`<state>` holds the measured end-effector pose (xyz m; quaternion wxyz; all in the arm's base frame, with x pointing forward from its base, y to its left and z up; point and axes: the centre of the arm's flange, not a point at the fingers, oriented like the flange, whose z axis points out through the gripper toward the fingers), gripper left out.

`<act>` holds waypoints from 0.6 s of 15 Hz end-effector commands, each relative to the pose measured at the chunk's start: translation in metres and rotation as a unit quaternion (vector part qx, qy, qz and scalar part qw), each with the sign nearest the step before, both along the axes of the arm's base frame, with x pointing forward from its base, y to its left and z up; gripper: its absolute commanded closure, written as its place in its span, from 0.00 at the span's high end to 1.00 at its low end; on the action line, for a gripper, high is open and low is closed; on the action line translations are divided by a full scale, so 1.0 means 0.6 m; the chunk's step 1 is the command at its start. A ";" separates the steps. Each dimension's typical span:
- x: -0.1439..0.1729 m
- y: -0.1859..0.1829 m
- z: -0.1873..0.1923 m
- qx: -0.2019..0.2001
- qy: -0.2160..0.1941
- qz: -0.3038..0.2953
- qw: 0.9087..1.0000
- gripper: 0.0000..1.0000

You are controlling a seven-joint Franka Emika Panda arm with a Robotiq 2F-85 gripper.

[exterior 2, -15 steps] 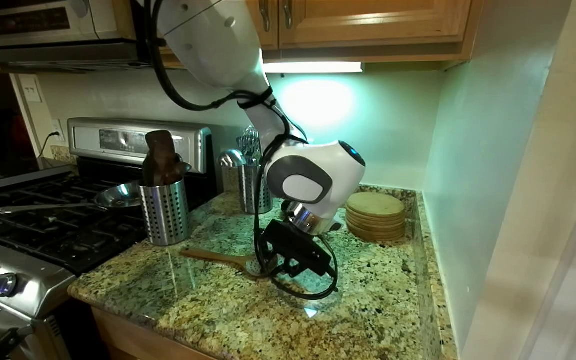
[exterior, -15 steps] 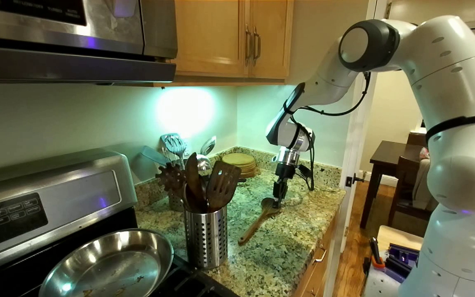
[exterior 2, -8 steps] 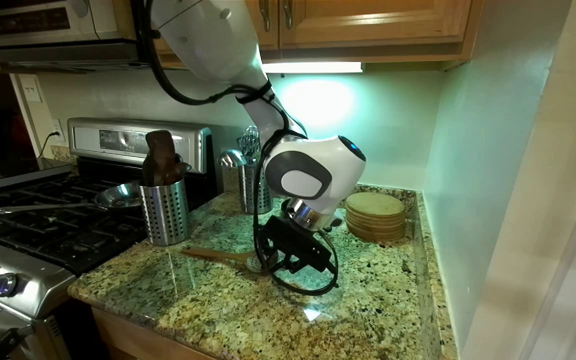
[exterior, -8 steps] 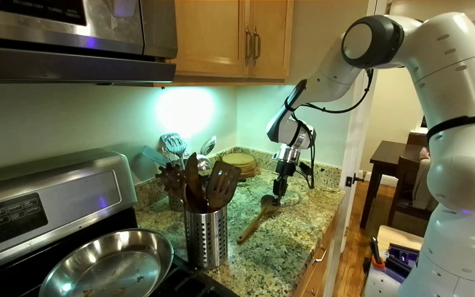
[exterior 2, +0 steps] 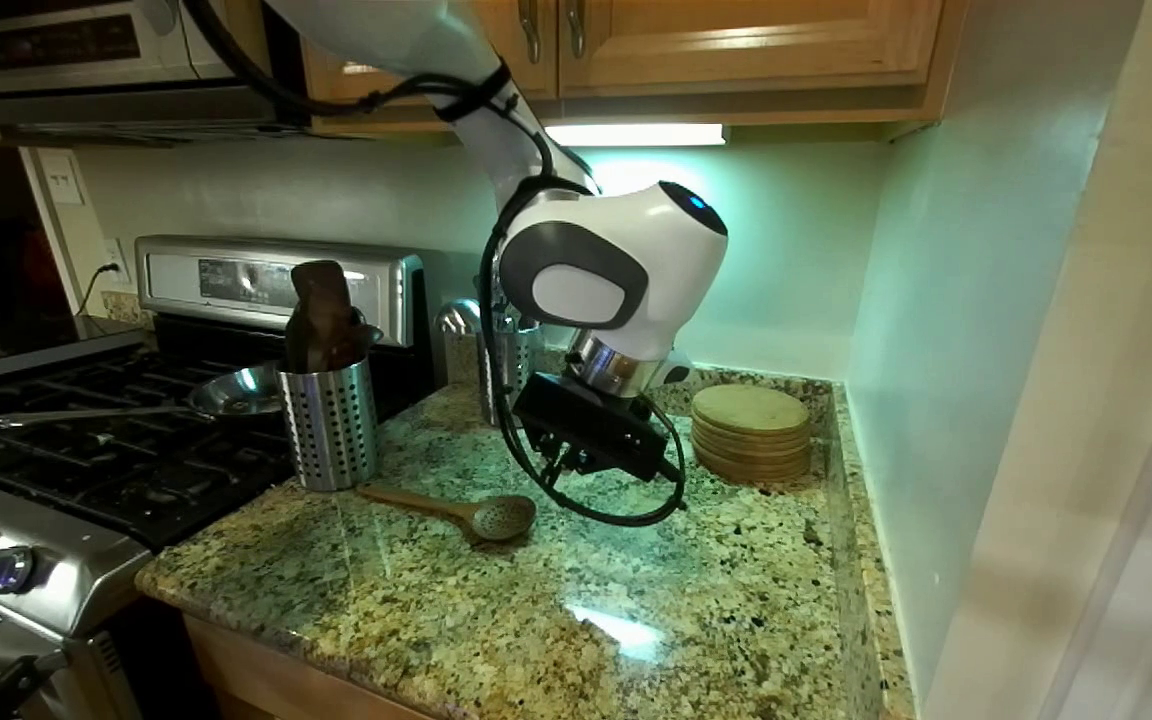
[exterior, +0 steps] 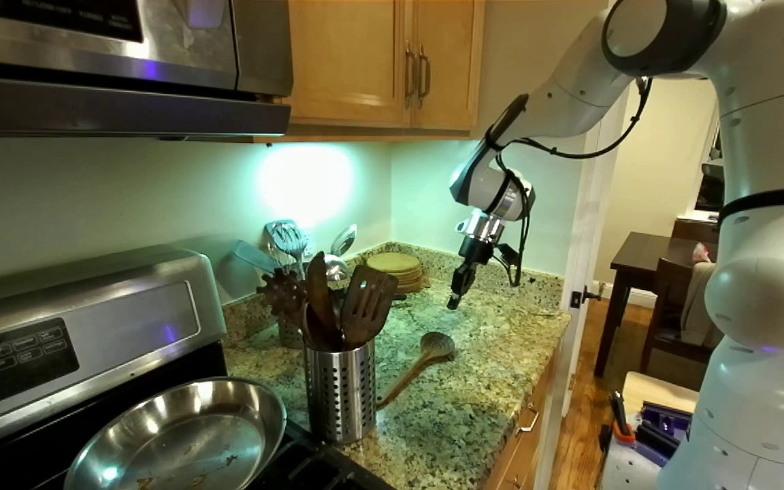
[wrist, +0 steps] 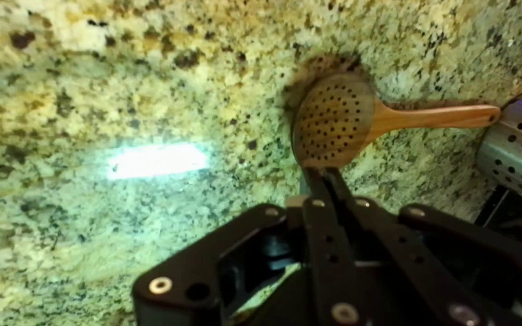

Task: Pick up the wooden spoon from the counter and put it in the metal container

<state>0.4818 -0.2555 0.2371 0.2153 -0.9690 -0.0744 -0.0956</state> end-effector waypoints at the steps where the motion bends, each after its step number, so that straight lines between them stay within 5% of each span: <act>1: -0.039 0.014 0.052 -0.008 -0.052 -0.006 0.999 0.05; 3: -0.038 0.015 0.058 -0.017 -0.064 -0.002 0.998 0.04; 4: -0.031 0.012 0.052 -0.021 -0.062 0.006 0.998 0.29; 9: 0.008 0.009 0.000 -0.022 -0.031 0.026 0.999 0.55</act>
